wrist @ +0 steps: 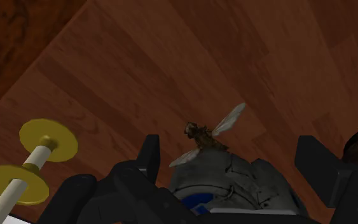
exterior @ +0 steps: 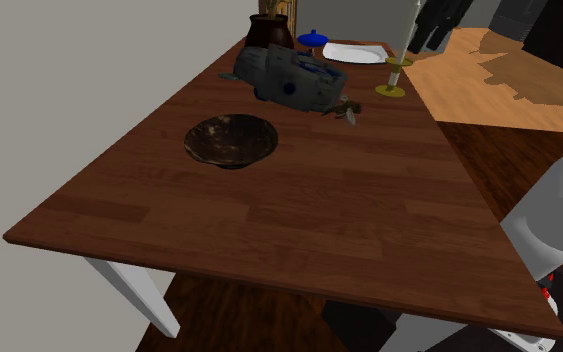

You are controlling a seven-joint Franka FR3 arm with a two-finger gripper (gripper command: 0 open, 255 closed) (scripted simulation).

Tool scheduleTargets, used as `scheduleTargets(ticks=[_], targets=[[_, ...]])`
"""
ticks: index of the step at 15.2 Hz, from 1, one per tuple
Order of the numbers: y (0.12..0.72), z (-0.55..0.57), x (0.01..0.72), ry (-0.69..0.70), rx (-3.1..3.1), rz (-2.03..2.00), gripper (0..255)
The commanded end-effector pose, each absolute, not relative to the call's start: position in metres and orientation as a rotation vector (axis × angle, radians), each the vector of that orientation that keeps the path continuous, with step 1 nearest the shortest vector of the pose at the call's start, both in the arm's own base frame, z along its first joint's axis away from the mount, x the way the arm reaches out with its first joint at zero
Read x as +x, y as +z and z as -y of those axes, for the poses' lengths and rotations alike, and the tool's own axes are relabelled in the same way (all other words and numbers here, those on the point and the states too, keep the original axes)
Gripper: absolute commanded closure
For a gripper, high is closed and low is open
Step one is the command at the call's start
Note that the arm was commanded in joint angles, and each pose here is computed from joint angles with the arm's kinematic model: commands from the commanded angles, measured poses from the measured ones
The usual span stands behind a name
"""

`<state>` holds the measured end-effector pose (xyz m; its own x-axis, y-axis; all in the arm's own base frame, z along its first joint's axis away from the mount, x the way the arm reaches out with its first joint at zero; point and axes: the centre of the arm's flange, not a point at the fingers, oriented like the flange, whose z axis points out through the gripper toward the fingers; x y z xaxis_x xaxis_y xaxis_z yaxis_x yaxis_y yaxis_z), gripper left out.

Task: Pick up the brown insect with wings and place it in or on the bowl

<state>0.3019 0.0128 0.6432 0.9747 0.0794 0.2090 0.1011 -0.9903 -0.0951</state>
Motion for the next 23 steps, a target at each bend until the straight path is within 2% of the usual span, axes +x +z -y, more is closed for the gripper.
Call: scheduleTargets(ticks=[1,14,23], targets=[[0.643,-0.013,0.302,-0.313,-3.017,0.138,0],[0.530,-0.045,0.440,-0.175,-3.069,0.358,0],[0.485,-0.049,0.449,-0.169,-3.071,0.367,0]])
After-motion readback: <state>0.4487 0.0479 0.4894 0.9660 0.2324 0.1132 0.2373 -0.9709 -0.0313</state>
